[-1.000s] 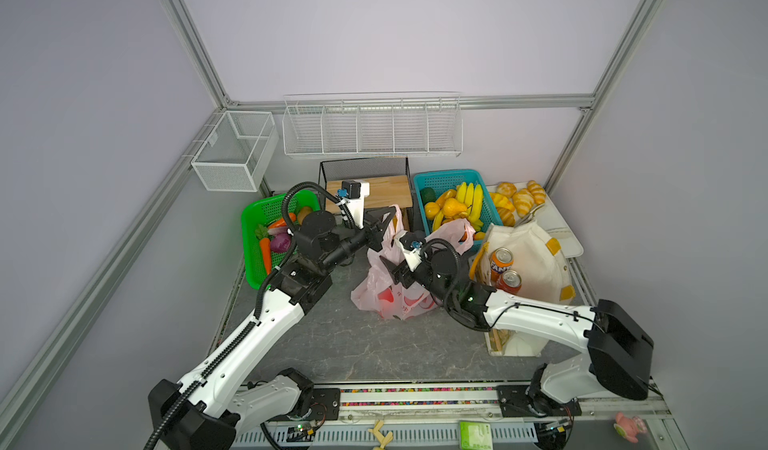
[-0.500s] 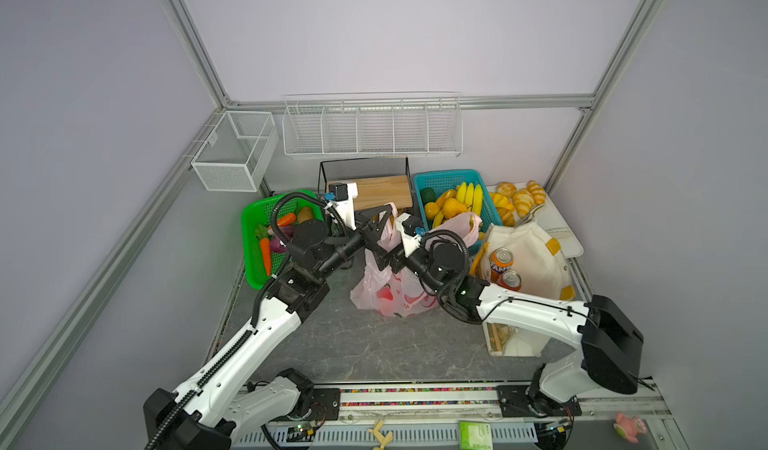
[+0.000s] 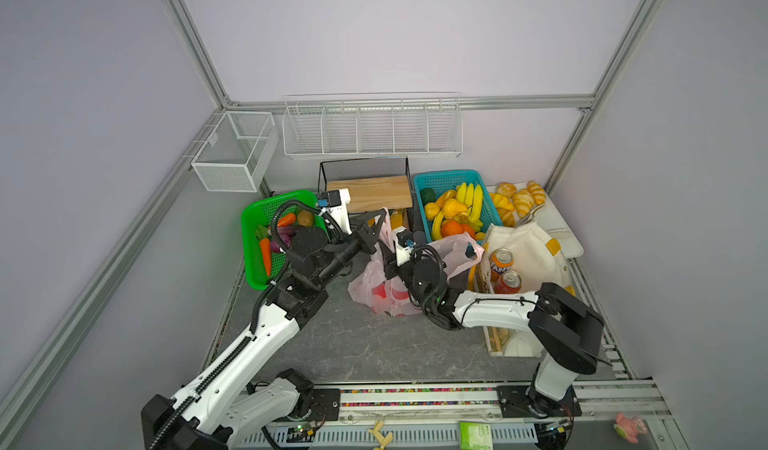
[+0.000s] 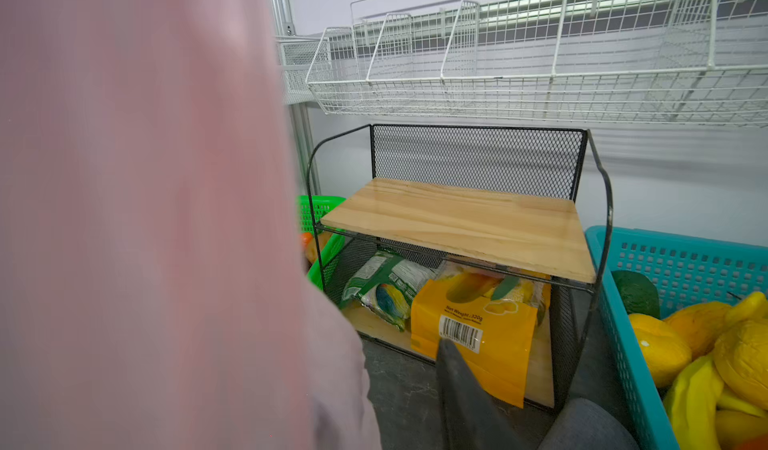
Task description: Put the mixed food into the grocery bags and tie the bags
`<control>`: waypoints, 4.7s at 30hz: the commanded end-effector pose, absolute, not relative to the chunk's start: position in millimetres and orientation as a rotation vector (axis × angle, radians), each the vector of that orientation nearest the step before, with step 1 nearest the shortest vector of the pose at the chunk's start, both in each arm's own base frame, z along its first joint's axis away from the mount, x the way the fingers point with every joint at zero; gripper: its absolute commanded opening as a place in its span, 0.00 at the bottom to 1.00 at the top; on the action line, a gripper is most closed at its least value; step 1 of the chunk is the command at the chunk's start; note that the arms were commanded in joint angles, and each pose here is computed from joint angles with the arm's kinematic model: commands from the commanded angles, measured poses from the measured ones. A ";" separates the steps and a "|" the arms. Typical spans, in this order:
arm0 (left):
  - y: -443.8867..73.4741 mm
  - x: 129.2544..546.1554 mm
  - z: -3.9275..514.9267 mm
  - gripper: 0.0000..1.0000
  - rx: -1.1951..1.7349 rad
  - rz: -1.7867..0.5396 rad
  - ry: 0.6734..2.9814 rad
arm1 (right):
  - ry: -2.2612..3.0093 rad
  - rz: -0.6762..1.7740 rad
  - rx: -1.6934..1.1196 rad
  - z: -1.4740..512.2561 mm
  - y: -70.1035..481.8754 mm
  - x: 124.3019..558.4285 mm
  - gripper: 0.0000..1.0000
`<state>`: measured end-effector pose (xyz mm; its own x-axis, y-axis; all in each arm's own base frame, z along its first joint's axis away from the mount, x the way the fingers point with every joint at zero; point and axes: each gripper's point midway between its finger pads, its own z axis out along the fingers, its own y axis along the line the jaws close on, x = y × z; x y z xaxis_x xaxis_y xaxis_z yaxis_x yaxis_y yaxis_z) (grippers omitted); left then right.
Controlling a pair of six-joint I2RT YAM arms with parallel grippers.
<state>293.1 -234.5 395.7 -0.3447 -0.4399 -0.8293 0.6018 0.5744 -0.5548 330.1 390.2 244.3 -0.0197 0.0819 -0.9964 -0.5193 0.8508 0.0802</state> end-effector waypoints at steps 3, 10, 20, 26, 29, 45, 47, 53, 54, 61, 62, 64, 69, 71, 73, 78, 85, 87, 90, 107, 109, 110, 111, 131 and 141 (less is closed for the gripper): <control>-224.3 297.9 419.0 0.00 0.112 -1.072 1.510 | 1.567 0.402 -0.399 229.3 380.7 330.5 0.37; -225.3 300.9 415.6 0.00 0.131 -1.071 1.522 | 1.518 0.537 -0.582 251.4 398.2 316.0 0.81; -227.8 299.7 417.4 0.00 0.154 -1.084 1.519 | 1.405 0.820 -0.936 289.4 401.9 293.1 0.91; -228.7 299.2 418.3 0.00 0.156 -1.093 1.518 | 1.375 0.950 -1.011 295.4 416.2 294.8 0.97; -227.3 298.7 420.5 0.00 0.148 -1.095 1.511 | 1.423 0.969 -0.967 276.5 420.6 304.0 0.78; -218.3 308.2 415.3 0.00 0.109 -1.050 1.524 | 1.667 0.770 -0.830 244.6 390.2 328.5 0.83; -217.4 310.8 412.3 0.00 0.108 -1.033 1.532 | 1.699 0.737 -0.829 256.0 384.5 327.4 0.99; -215.1 316.0 406.4 0.00 0.105 -1.005 1.547 | 1.717 0.658 -0.880 302.2 366.9 313.0 0.88; -214.7 317.1 405.4 0.00 0.104 -1.000 1.550 | 1.711 0.656 -0.895 311.7 365.4 309.5 0.88; -210.9 322.7 400.6 0.00 0.094 -0.976 1.561 | 1.662 0.636 -0.969 384.8 348.5 285.3 0.88; -209.4 323.5 400.5 0.00 0.091 -0.972 1.562 | 1.660 0.623 -0.974 392.2 342.8 281.3 0.88; -206.7 324.0 401.6 0.00 0.087 -0.966 1.560 | 1.671 0.578 -0.960 401.1 326.9 276.6 0.88; -200.8 326.0 402.6 0.00 0.075 -0.952 1.556 | 1.719 0.462 -0.877 396.3 265.0 260.8 0.88; -200.7 327.4 401.6 0.00 0.075 -0.953 1.560 | 1.747 0.430 -0.836 385.8 239.8 254.8 0.89; -200.3 327.9 402.1 0.00 0.074 -0.956 1.561 | 1.768 0.424 -0.808 372.2 220.6 249.6 0.89; -194.1 328.9 404.3 0.00 0.058 -0.946 1.557 | 1.730 0.545 -0.803 340.9 210.9 235.6 0.89; -190.0 330.2 401.2 0.00 0.040 -0.938 1.567 | 1.588 0.563 -0.754 312.3 216.1 259.4 0.97; -189.5 331.9 400.0 0.00 0.037 -0.936 1.572 | 1.544 0.549 -0.751 310.9 219.4 267.0 0.84; -187.4 333.3 399.3 0.00 0.029 -0.925 1.575 | 1.504 0.529 -0.749 311.0 221.0 273.2 0.60; -185.5 268.0 459.1 0.66 0.354 -0.644 1.308 | 1.422 0.626 -0.757 331.8 238.8 279.1 0.06; -196.3 254.5 465.6 0.67 0.460 -0.629 1.276 | 1.422 0.648 -0.761 332.7 240.1 278.9 0.06; -205.2 246.4 469.5 0.67 0.529 -0.656 1.258 | 1.418 0.659 -0.765 334.4 240.3 278.2 0.06; -216.5 238.4 471.0 0.67 0.602 -0.699 1.246 | 1.413 0.670 -0.766 335.9 240.4 277.3 0.06; -377.1 232.4 438.9 0.73 1.317 -1.049 1.252 | 1.404 0.807 -0.764 339.9 235.4 269.1 0.08; -408.2 248.4 416.2 0.73 1.368 -1.100 1.321 | 1.408 0.794 -0.756 340.2 233.4 270.6 0.08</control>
<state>255.9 -403.6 416.3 0.0142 0.1767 -0.9842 0.9993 0.0316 0.0201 273.6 235.9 324.4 -0.0427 0.0010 -0.9991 -0.8374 0.5453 0.0364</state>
